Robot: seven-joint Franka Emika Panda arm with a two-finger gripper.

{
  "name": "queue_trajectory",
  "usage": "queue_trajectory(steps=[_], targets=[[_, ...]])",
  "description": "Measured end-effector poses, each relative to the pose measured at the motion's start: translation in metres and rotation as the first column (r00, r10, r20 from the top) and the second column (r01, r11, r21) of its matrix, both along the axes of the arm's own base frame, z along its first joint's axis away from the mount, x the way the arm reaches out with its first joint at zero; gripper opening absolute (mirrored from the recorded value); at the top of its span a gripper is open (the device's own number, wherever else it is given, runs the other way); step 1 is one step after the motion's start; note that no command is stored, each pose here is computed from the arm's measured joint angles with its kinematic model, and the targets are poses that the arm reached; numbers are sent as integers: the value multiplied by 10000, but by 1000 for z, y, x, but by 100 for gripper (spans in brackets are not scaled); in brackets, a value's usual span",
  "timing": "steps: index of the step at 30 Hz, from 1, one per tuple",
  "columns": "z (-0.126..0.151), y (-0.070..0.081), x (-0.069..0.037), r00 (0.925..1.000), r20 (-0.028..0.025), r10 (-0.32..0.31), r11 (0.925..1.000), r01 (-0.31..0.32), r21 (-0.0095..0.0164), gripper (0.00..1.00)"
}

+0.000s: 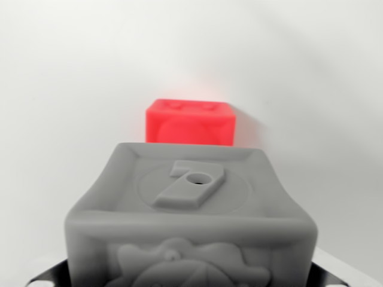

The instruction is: Destack cube

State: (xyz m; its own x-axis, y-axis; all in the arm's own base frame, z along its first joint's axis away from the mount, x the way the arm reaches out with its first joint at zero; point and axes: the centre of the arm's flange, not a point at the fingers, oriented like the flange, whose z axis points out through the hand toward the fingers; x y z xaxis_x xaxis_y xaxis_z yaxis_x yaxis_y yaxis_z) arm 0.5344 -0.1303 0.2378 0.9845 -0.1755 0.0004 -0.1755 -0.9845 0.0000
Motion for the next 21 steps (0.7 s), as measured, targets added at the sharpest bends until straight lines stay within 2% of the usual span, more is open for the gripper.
queue_trajectory(steps=[21], targets=[[60,0,0,10000,28,-2,10000,2,23,0]])
